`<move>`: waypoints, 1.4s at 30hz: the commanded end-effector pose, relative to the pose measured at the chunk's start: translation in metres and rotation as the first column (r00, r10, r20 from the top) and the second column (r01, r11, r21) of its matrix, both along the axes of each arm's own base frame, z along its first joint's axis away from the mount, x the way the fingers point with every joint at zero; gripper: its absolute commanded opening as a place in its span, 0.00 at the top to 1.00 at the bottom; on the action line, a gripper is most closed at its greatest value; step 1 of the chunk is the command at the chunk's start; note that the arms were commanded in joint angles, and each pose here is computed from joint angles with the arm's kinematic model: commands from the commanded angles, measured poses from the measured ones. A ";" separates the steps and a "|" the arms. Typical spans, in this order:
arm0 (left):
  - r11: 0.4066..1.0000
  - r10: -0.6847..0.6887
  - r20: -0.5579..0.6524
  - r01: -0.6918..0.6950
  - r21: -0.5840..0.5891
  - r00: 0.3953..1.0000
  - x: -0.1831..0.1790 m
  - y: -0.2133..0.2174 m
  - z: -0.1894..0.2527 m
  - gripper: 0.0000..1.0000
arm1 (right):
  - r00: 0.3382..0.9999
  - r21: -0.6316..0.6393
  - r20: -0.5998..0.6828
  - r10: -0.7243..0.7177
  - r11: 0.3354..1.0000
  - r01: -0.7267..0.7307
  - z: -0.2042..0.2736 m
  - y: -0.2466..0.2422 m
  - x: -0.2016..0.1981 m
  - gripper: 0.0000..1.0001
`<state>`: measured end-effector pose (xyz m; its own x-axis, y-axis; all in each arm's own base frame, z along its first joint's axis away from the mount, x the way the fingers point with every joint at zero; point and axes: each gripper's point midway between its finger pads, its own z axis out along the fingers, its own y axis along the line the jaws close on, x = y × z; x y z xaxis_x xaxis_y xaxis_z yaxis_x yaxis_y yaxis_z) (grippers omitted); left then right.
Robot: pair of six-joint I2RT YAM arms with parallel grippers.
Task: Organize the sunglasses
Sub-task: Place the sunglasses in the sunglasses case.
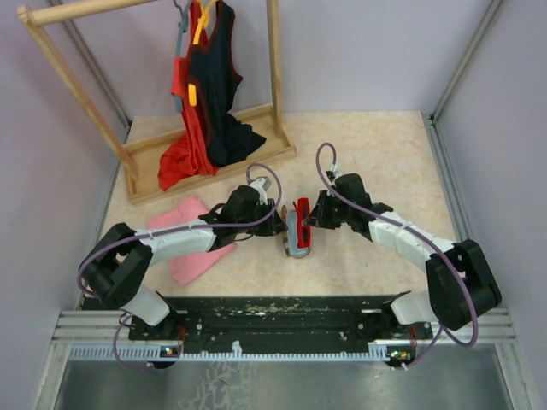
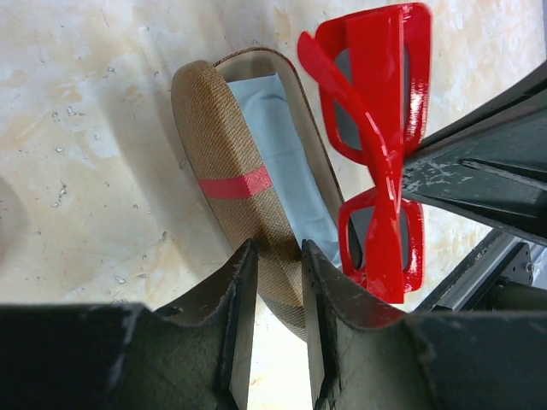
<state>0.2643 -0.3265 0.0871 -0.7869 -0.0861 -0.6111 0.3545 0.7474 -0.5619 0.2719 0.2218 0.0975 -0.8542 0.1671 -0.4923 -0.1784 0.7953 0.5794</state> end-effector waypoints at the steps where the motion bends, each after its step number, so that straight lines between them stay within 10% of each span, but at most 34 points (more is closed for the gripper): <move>1: 1.000 -0.012 0.022 0.013 -0.025 1.000 0.005 -0.006 0.007 0.67 | 0.998 0.045 0.041 0.055 0.997 -0.057 0.008 0.018 0.011 1.00; 42: 0.999 -0.023 0.023 0.024 -0.024 0.999 0.004 -0.006 0.009 0.69 | 0.996 -0.042 -0.060 0.066 0.997 -0.069 -0.040 0.025 0.017 0.95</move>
